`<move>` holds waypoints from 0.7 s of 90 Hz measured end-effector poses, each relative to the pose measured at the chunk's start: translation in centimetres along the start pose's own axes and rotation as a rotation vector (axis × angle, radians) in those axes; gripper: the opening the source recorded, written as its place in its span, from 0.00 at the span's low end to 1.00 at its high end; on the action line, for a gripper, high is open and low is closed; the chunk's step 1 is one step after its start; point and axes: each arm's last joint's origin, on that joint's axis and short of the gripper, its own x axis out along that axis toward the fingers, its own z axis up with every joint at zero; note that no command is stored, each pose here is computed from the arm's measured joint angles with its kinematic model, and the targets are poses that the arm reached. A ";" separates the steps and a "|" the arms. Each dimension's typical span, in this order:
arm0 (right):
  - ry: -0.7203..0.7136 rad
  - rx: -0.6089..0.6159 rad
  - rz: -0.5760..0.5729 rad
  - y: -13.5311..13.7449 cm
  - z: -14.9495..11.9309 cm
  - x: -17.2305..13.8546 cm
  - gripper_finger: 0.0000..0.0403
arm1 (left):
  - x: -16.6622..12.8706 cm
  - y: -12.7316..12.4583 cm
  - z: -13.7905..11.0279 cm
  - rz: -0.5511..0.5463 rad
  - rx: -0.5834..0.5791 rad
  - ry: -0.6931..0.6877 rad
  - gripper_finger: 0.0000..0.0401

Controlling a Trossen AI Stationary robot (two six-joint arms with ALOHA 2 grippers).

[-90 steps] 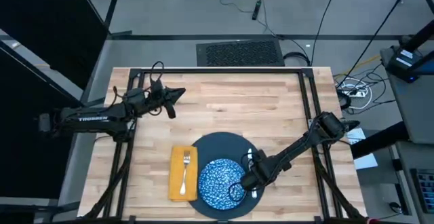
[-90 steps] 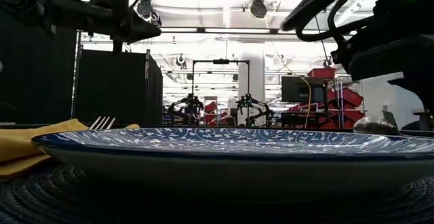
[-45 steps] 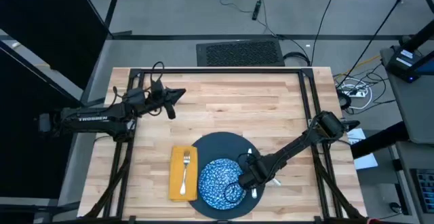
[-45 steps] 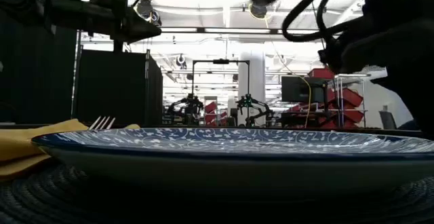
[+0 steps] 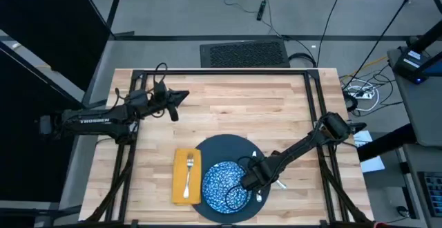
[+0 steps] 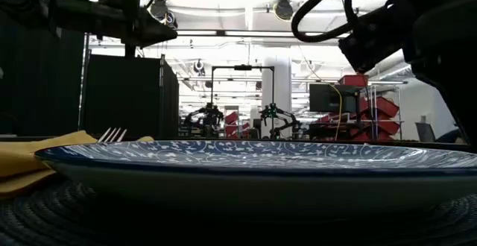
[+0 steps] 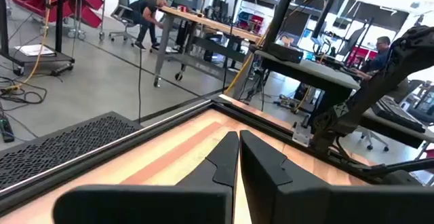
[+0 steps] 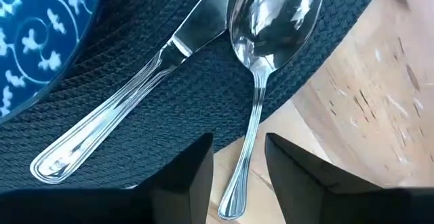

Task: Set table place
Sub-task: Put the silver spoon on the blue table mat to the right of the silver table knife

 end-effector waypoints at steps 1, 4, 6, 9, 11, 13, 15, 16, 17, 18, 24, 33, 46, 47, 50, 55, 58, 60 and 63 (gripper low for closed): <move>-0.001 -0.001 0.002 0.0 0.0 0.0 0.31 | 0.0 0.0 0.0 0.000 0.000 0.000 0.00; -0.004 -0.002 0.008 0.1 0.0 0.0 0.31 | 0.0 0.0 0.0 0.000 0.000 0.000 0.00; -0.008 -0.003 0.011 0.1 0.0 0.0 0.31 | 0.0 0.0 0.0 0.000 0.000 0.000 0.00; -0.014 -0.004 0.019 0.2 0.1 0.0 0.31 | 0.0 0.0 0.0 0.000 0.000 0.000 0.00; -0.016 -0.005 0.023 0.3 0.1 0.0 0.31 | 0.0 0.0 0.0 0.000 0.000 0.000 0.00; -0.017 -0.005 0.026 0.3 0.1 0.0 0.31 | 0.0 0.0 0.0 0.000 0.000 0.000 0.00; -0.018 -0.007 0.026 0.3 0.1 0.0 0.31 | 0.0 0.0 0.0 0.000 0.000 0.000 0.00; -0.019 -0.009 0.025 0.3 0.1 0.0 0.31 | 0.0 0.0 0.0 0.000 0.000 0.000 0.00; -0.021 -0.012 0.024 0.3 0.1 0.1 0.31 | 0.0 0.0 0.0 0.000 0.000 0.000 0.00; -0.023 -0.014 0.023 0.3 0.0 0.1 0.31 | 0.0 0.0 0.0 0.000 0.000 0.000 0.00; -0.025 -0.018 0.016 0.2 0.0 0.5 0.31 | 0.0 0.0 0.0 0.000 0.000 0.000 0.00; -0.007 -0.016 0.000 -0.2 -0.2 1.1 0.31 | 0.0 0.0 0.0 0.000 0.000 0.000 0.00; -0.005 -0.014 -0.003 -0.3 -0.2 1.3 0.31 | 0.0 0.0 0.0 0.000 0.000 0.000 0.00; -0.005 -0.014 -0.003 -0.3 -0.2 1.3 0.31 | 0.0 0.0 0.0 0.000 0.000 0.000 0.00; -0.005 -0.014 -0.003 -0.3 -0.2 1.3 0.30 | 0.0 0.0 0.0 0.000 0.000 0.000 0.00; -0.006 -0.014 -0.003 -0.3 -0.2 1.3 0.29 | 0.0 0.0 0.0 0.000 0.000 0.000 0.00; -0.009 -0.014 -0.003 -0.3 -0.2 1.3 0.27 | 0.0 0.0 0.0 0.000 0.000 0.000 0.00; -0.010 -0.015 -0.002 -0.2 -0.2 1.3 0.26 | 0.0 0.0 0.0 0.000 0.000 0.000 0.00; -0.013 -0.015 0.002 -0.2 -0.2 1.3 0.24 | 0.0 0.0 0.0 0.000 0.000 0.000 0.00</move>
